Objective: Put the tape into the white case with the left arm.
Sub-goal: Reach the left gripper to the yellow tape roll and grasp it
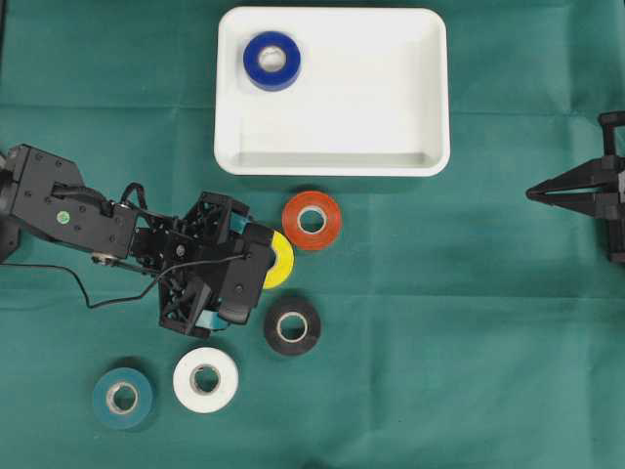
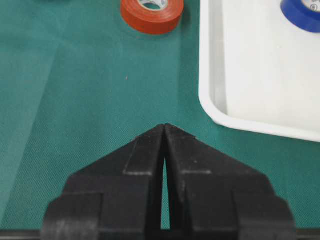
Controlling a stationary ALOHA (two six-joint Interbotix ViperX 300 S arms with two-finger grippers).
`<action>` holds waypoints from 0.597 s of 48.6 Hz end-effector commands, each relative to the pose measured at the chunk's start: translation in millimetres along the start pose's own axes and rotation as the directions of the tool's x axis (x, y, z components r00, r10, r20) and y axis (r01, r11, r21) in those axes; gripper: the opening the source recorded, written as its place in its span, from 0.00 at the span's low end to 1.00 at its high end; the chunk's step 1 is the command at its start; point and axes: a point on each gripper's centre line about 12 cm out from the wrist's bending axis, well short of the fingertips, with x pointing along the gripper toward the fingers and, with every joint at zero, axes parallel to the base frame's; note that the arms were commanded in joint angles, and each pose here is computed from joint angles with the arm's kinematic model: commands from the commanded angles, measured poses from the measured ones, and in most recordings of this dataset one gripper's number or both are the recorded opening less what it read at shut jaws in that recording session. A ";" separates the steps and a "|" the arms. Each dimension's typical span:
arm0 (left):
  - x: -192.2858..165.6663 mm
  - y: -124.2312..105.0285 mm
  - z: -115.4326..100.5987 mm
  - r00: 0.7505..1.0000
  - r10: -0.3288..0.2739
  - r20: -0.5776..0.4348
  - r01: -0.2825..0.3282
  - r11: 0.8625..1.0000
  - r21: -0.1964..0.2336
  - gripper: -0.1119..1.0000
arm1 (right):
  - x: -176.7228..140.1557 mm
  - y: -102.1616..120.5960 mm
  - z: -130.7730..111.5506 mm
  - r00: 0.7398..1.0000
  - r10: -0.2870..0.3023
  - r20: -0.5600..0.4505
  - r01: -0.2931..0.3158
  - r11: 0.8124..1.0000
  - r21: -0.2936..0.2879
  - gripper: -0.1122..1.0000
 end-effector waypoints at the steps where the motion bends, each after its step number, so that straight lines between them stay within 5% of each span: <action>1: -2.3 2.1 9.0 1.000 0.005 0.026 -0.005 1.000 -0.001 0.98 | 0.2 0.0 5.0 1.000 0.000 0.015 0.000 1.000 -0.001 0.02; 29: 34.4 7.3 -0.6 0.998 0.005 -0.055 -0.006 1.000 -0.006 0.98 | 0.4 0.0 4.6 1.000 0.000 0.012 0.000 1.000 -0.001 0.02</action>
